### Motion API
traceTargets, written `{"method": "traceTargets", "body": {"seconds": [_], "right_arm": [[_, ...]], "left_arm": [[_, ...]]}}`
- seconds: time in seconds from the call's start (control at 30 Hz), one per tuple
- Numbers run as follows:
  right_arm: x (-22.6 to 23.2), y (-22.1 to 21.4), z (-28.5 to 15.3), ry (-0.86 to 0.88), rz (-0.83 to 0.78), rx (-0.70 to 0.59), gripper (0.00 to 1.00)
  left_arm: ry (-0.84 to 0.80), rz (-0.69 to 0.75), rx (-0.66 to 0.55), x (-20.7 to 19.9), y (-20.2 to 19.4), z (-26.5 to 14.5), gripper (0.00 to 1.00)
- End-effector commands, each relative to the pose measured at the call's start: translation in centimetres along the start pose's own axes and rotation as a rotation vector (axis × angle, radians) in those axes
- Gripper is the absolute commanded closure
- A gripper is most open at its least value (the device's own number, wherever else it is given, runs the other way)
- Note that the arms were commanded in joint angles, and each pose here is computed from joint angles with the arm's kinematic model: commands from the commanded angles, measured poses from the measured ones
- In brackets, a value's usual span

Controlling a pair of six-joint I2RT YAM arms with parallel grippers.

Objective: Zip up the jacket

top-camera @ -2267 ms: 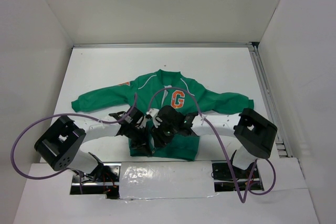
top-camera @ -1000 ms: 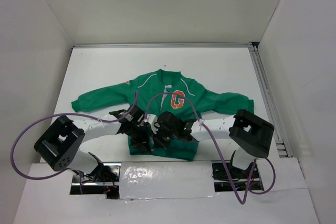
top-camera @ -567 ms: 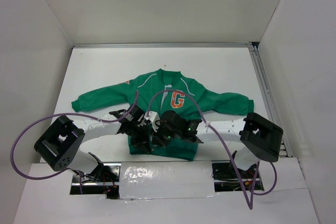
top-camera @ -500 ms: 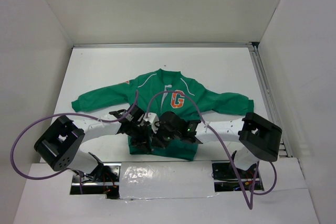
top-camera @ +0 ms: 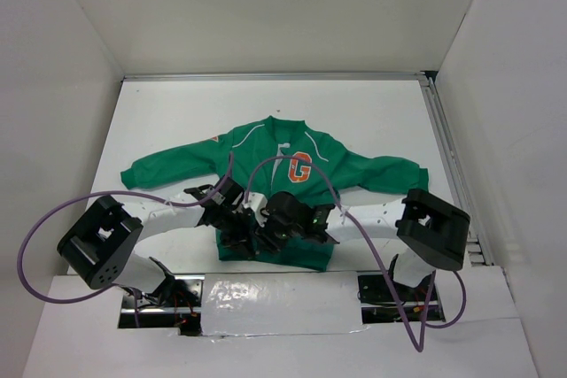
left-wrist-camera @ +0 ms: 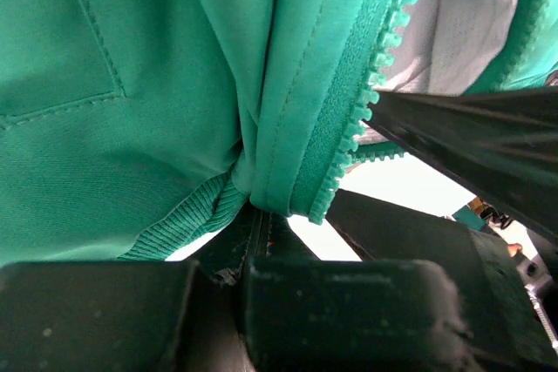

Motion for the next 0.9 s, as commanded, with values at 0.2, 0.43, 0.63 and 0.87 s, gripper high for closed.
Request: {"method": "traceTargets", "body": {"seconds": [0.2,0.43,0.63,0.87], "right_arm": [[1.2,0.4,1.1,0.109,-0.026,0.013,0.47],[0.6,0.8,1.6,0.060,-0.013,-0.005,0.67],[1.1,3.0,0.3,0.088,-0.035,-0.087,0.93],[2.1,4.2,-0.7,0.123,-0.077,-0.117,0.95]], "left_arm": [[0.019,0.033,-0.032,0.0,0.6,-0.1,1.00],[0.017,0.041,-0.036,-0.2,0.8,-0.1,1.00],[0.017,0.040,-0.040,-0.1,0.8,-0.2,1.00],[0.006,0.040,-0.045,-0.2,0.7,-0.2,1.00]]}}
Point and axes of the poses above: each gripper's point midway between its finger pads, its own z axis out along the fingers, its own x axis along the line the jaws close on, y = z × x, the point moved 5 cm from there along -z, back along the fingers, and after that the axes turned 5 degrees about -z, right-handed, at the moved point
